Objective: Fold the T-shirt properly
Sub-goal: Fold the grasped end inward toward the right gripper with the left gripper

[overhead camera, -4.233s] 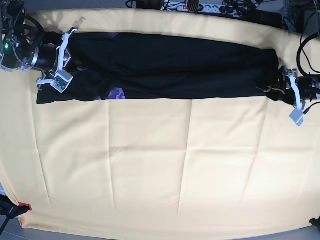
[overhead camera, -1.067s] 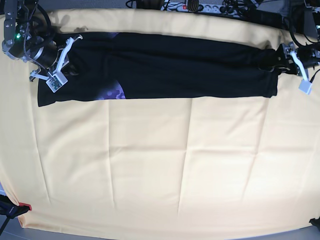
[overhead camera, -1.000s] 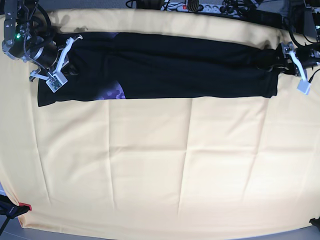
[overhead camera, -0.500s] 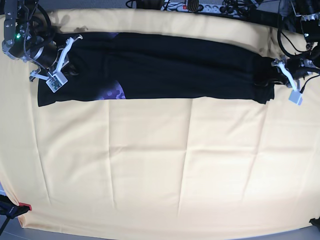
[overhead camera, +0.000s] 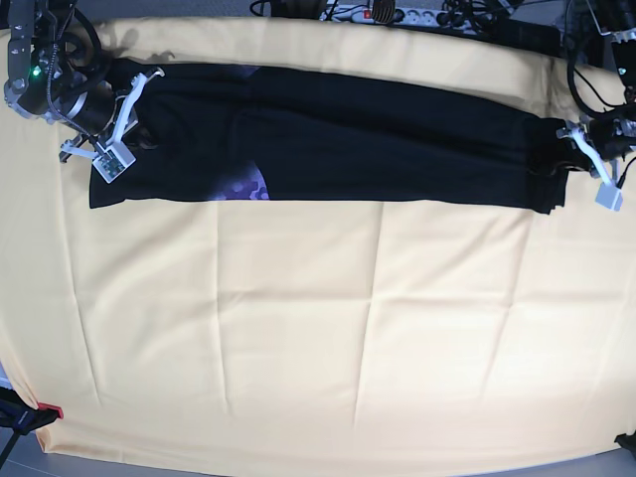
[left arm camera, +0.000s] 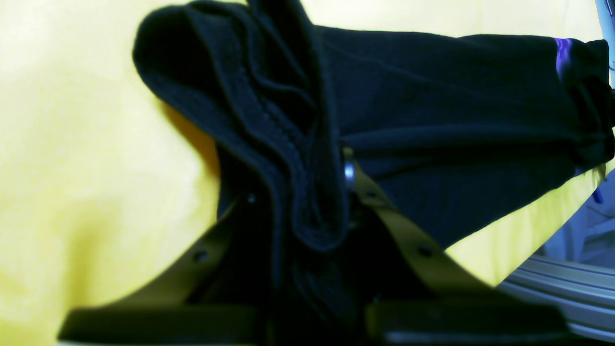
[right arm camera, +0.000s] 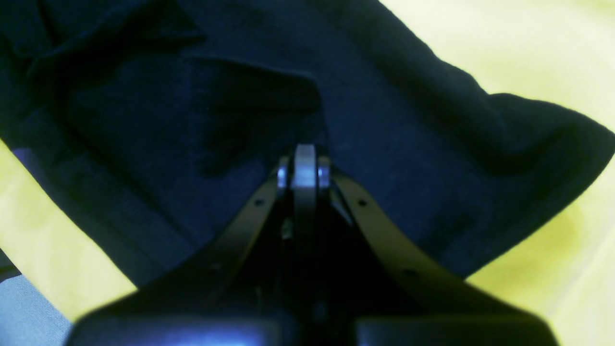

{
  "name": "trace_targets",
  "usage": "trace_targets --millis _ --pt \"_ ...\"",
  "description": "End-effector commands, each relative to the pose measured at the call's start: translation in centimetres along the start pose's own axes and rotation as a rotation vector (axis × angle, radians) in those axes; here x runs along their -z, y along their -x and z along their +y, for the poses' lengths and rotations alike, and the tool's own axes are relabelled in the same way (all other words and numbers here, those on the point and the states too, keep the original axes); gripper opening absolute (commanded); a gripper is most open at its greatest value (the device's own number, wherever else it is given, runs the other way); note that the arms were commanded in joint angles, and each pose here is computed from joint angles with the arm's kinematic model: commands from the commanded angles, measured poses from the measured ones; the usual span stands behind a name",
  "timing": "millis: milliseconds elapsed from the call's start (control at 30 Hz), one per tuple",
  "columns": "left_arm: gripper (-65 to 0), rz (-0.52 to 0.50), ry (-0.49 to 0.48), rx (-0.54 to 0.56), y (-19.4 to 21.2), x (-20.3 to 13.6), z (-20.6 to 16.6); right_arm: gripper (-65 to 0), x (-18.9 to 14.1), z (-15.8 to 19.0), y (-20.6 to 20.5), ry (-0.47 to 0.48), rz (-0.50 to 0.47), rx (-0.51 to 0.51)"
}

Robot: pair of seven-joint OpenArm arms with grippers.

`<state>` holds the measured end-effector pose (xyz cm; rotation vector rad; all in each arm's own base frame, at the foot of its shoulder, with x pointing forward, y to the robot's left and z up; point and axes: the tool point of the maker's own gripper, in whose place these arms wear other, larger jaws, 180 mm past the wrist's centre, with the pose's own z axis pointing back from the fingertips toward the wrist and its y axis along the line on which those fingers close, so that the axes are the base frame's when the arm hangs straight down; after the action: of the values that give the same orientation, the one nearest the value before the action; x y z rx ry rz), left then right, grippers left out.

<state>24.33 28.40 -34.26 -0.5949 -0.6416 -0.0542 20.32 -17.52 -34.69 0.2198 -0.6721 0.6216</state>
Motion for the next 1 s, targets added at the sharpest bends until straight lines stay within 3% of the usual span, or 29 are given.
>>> trace_targets --millis 0,167,433,533,633,867,967 --pt "-65.0 -0.033 -0.026 0.039 -1.9 -1.2 0.4 -65.0 -0.4 -0.4 -1.0 0.005 -0.037 -0.016" --pt "-65.0 -0.003 -0.131 0.075 -3.1 -3.5 2.5 -65.0 -0.4 -0.4 -1.0 0.005 -0.037 -0.016" --pt "-65.0 -0.046 -0.265 0.124 -7.3 -9.1 4.6 -65.0 -0.4 -0.4 -1.1 0.005 -0.039 -0.016" --pt "-65.0 -0.038 -0.201 0.126 -7.8 -9.5 3.3 -65.0 -0.4 -0.4 -1.2 0.005 -0.045 -0.016" --pt "-65.0 -0.051 -0.037 0.136 -7.6 -9.0 0.4 -65.0 -0.4 -0.3 -1.2 0.005 -0.046 -0.016" --pt "-65.0 -0.058 -0.005 0.146 -7.2 -8.0 -0.9 -65.0 -0.5 -0.7 -1.7 0.026 -0.073 0.011" --pt "-65.0 -0.026 0.020 0.198 -6.0 -7.3 -2.9 -65.0 -0.5 -0.8 -1.7 0.029 -0.075 0.013"
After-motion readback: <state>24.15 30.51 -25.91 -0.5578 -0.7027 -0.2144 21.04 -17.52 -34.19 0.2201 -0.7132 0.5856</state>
